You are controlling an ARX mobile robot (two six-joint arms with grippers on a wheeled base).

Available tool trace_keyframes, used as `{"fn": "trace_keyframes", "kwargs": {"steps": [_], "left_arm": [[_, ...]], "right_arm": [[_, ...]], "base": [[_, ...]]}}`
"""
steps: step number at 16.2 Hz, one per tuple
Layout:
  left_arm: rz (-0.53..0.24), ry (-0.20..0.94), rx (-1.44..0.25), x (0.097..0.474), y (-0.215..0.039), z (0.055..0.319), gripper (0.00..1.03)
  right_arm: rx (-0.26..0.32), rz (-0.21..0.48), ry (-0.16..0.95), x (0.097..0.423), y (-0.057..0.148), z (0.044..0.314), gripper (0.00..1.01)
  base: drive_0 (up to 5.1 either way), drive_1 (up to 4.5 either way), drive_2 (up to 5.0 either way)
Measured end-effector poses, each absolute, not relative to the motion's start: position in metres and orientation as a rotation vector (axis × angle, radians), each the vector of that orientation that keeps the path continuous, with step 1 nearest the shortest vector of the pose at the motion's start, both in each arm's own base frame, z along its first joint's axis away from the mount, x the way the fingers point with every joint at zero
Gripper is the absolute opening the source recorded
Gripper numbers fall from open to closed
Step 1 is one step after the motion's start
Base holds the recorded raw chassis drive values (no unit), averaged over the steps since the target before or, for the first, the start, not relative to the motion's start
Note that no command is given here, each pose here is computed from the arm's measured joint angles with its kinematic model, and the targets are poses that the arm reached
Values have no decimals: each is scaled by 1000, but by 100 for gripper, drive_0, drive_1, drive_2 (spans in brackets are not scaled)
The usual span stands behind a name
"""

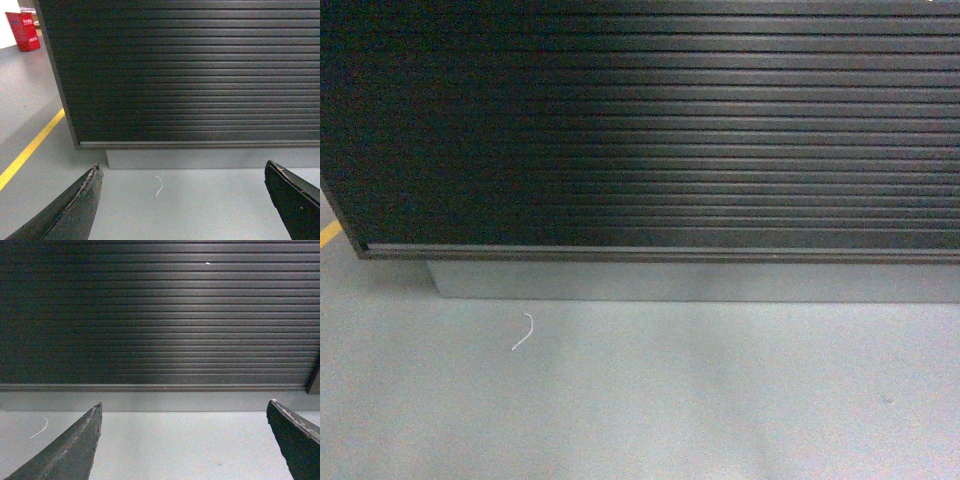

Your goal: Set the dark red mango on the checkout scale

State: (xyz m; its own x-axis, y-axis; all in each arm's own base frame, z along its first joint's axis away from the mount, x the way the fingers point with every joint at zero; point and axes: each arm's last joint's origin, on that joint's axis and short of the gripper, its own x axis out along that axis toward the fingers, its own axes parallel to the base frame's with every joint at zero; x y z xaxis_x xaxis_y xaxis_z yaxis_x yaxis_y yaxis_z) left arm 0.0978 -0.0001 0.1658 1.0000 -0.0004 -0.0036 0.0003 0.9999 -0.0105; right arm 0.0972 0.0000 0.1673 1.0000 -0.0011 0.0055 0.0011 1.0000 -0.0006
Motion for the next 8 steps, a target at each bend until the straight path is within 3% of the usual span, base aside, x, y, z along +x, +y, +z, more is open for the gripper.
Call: {"fn": "trace_keyframes", "kwargs": {"steps": [3, 8], "left_arm": [[0, 2, -10, 98, 0, 166, 98], [0, 5, -10, 98, 0, 166, 98]], "right_arm": [[-1, 0, -2, 97, 0, 167, 98], [-1, 0, -4, 97, 0, 167, 98]], "base": [[7, 370, -357], [0, 184, -185]]}}
